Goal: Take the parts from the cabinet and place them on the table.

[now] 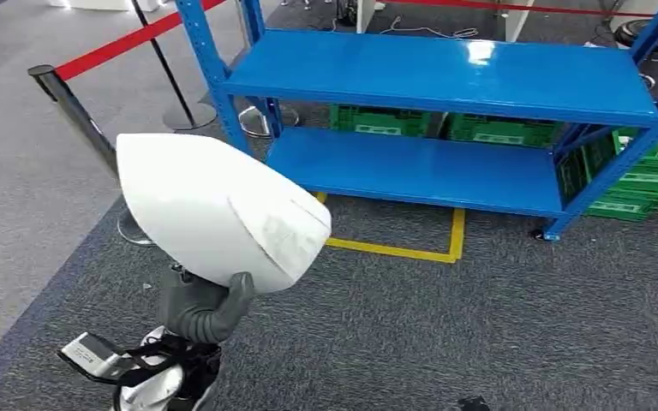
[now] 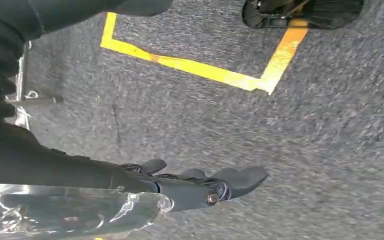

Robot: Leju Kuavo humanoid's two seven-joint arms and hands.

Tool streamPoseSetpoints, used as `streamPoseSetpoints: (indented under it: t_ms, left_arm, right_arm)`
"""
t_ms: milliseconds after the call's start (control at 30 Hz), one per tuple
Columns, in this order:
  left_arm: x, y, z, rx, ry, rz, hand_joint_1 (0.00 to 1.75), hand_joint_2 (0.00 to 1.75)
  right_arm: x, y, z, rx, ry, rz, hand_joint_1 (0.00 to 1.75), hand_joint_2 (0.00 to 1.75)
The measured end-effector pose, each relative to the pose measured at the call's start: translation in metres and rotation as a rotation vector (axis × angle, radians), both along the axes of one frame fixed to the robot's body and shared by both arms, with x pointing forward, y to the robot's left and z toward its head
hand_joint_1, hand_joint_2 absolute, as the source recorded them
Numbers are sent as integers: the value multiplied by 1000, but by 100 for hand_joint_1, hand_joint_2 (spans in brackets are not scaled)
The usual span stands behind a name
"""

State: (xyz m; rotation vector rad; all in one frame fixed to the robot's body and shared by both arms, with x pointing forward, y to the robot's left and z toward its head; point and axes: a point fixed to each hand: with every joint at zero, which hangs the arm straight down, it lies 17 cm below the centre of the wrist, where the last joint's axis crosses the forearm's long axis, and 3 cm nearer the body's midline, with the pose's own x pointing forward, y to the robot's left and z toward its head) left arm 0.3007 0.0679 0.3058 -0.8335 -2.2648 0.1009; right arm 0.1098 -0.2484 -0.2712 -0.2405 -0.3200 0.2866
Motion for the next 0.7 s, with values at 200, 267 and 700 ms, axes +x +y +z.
streamPoseSetpoints:
  t_ms: [200, 267, 700]
  left_arm:
    - [-1, -1, 0, -2, 0, -3, 175, 175]
    - [-1, -3, 1, -4, -2, -10, 175, 175]
    - [-3, -5, 1, -8, -6, -34, 175, 175]
  right_arm:
    - [0, -1, 0, -3, 1, -5, 0, 175]
    - [-2, -2, 0, -7, 5, -8, 0, 175]
    - [2, -4, 0, -16, 16, -13, 0, 175]
